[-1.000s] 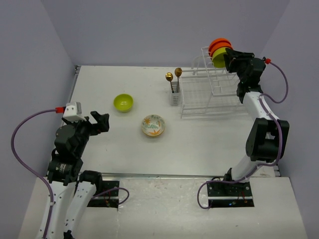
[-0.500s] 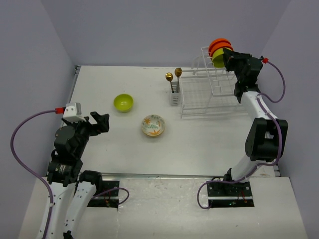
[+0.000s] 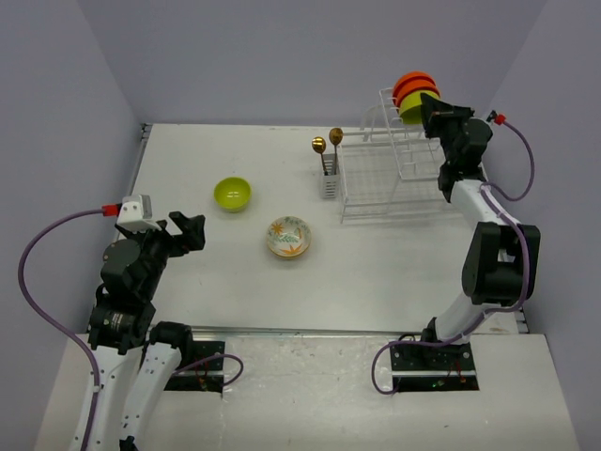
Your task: Unload the bowls from the dish rack
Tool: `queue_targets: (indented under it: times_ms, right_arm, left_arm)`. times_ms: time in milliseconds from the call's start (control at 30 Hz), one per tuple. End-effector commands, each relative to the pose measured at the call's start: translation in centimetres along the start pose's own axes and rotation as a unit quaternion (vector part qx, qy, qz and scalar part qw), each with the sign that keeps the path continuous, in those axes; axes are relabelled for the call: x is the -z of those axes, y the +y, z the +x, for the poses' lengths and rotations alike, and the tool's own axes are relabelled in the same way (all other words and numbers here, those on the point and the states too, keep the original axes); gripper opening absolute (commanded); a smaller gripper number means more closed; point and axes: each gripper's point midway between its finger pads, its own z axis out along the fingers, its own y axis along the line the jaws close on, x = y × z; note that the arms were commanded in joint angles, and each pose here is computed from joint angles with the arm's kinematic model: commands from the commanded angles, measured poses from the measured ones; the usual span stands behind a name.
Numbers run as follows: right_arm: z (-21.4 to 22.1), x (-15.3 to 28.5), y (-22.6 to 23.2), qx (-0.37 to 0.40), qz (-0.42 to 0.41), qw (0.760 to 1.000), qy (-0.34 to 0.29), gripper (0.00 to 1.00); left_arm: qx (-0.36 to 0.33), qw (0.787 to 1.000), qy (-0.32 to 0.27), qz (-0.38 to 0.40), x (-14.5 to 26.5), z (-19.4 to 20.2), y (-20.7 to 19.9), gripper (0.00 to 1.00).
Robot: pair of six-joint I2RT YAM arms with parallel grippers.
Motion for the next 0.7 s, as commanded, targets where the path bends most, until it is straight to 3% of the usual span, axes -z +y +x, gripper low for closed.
queue_targets:
  times_ms: [0, 667]
  right_arm:
    - [0.1, 1.2, 4.7, 0.005, -0.085, 0.996, -0.010, 0.00]
    - [0.3, 4.1, 9.0, -0.023, -0.154, 0.988, 0.007, 0.00]
  left_arm:
    - [-0.011, 1.000, -0.018, 0.006, 0.1, -0.9, -0.3, 1.00]
    - [-0.009, 1.000, -0.018, -0.003, 0.0, -0.9, 0.1, 1.00]
